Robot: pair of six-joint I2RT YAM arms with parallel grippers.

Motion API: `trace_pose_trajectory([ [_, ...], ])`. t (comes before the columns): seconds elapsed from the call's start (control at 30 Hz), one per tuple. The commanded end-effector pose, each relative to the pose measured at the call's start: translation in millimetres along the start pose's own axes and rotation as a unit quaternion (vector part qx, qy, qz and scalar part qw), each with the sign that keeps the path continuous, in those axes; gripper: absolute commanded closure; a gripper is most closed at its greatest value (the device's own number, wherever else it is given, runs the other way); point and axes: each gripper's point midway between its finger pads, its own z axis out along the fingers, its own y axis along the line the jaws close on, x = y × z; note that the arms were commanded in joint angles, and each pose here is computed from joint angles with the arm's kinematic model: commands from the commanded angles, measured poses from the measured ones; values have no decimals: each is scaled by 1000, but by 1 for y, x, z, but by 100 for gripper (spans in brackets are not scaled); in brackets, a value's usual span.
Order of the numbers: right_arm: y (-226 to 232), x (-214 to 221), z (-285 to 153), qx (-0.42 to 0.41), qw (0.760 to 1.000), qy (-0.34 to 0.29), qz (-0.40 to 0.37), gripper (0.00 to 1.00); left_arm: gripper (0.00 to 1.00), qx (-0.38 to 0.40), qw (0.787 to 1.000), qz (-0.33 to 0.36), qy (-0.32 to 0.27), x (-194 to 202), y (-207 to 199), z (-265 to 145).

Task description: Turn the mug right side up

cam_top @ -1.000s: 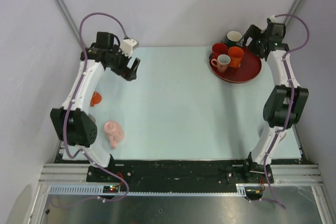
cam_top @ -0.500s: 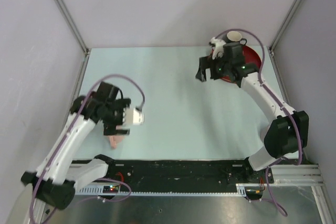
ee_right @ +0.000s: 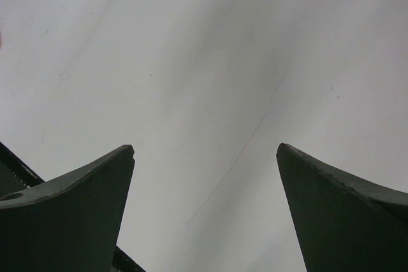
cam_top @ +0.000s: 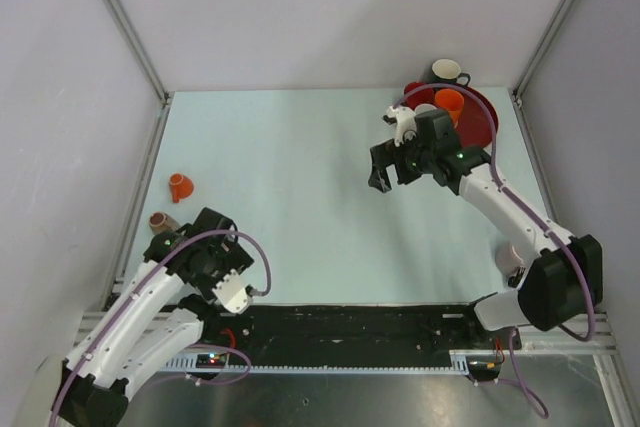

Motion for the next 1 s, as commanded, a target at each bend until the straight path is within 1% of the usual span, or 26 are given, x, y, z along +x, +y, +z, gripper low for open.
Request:
trace_pose_trajectory([
  [0.0,9,-12,-23,-10,999,-39,-17,1,14,107,945,308,-28,-6,-26,24],
  [0.03,9,-11,-25,-11,999,-41,-17,1,14,115,944,310,-28,-3,-29,29],
  [0.1,11,-11,-29,-15,999,-47,-19,1,14,101,946,306,-26,2,-22,41],
  [0.2,16,-12,-33,-26,998,-53,-22,1,14,24,959,283,1,18,22,52],
  [0.23,17,-12,-35,-28,998,-54,-22,1,14,10,961,278,-2,20,33,54],
  [0.37,19,-14,-36,-35,997,-59,-26,0,15,-29,971,239,-12,31,72,45],
  [0.47,18,-14,-36,-33,997,-60,-27,1,15,-35,979,201,-14,40,89,45],
  [0.6,17,-12,-36,-34,998,-56,-24,0,18,-20,988,155,-9,52,95,50],
  [0.73,16,-6,-32,-38,998,-44,-24,1,23,-6,986,163,-13,49,89,57],
  [0.87,16,-4,-28,-43,998,-38,-23,1,34,10,988,151,-26,38,79,68],
  [0.97,17,-6,-26,-49,998,-41,-27,1,41,44,990,136,-11,41,70,74],
])
